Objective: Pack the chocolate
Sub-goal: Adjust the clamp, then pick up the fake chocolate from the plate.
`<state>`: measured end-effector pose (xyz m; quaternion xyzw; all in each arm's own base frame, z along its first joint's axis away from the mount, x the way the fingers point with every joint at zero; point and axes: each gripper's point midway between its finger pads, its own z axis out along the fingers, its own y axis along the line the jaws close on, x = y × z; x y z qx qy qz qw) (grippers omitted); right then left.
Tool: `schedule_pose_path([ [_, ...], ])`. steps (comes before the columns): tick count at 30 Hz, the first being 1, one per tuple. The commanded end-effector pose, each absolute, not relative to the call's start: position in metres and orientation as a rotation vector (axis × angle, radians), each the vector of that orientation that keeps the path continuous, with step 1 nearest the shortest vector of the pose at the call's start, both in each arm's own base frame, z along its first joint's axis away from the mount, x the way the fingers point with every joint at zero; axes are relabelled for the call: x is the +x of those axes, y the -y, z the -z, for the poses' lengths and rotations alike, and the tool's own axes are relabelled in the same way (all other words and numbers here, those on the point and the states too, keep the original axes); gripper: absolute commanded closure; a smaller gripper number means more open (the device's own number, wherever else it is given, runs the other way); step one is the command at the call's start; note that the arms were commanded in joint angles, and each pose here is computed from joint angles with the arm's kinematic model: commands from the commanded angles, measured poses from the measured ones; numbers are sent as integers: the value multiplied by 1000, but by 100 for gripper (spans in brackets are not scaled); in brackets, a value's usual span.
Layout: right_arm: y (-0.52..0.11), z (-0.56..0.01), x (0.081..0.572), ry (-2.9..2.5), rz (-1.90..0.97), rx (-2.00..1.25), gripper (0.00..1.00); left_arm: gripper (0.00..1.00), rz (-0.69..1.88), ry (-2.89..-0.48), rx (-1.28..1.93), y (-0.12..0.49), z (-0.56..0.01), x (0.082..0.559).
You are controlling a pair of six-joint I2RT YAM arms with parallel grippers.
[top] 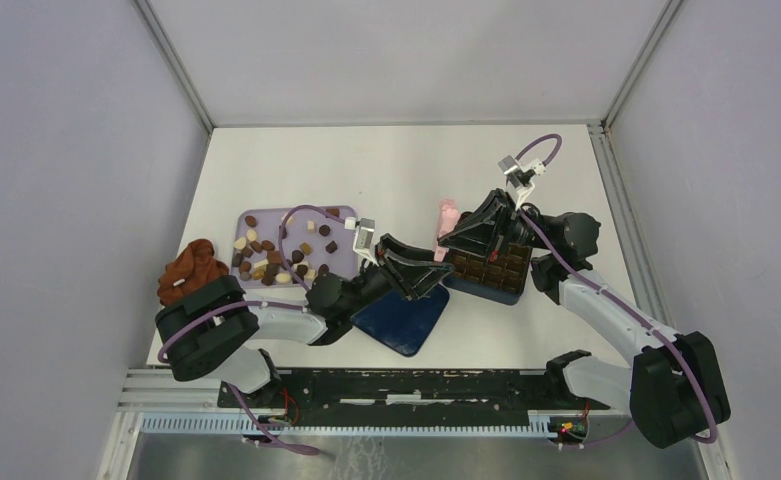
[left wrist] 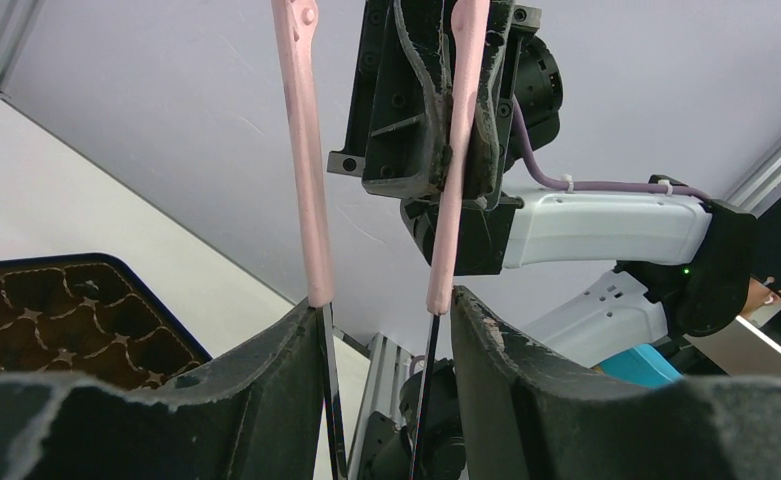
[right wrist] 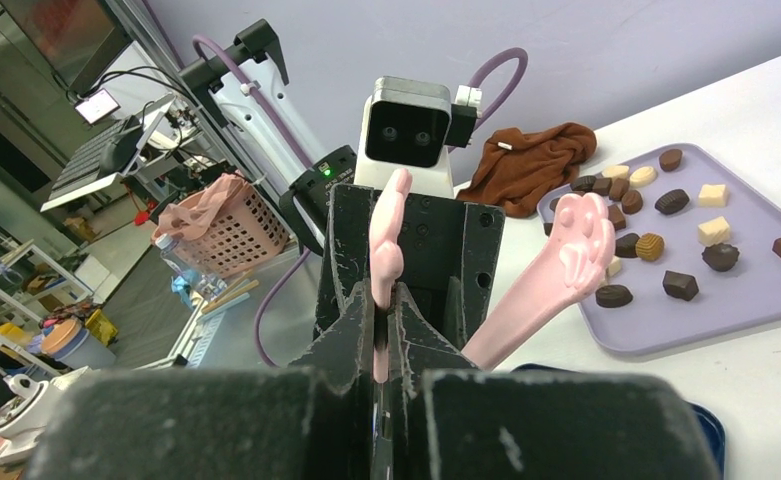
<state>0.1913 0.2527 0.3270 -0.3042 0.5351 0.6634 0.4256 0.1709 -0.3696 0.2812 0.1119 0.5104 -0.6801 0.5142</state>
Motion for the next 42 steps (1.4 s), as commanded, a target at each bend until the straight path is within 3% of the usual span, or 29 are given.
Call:
schedule_pose_path([
  [1, -253, -335, 191, -1302, -1625, -776, 94, 47, 1631, -1066, 259, 361, -316, 169],
  [20, -252, -330, 194, -1315, -1592, -788, 81, 54, 1636, -1072, 242, 353, -317, 166],
  [30, -252, -327, 195, -1315, -1560, -812, 60, 54, 1625, -1154, 219, 352, -317, 169],
  [42, -249, -337, 184, -1253, -1525, -897, 42, 57, 1637, -1252, 142, 347, -310, 176],
])
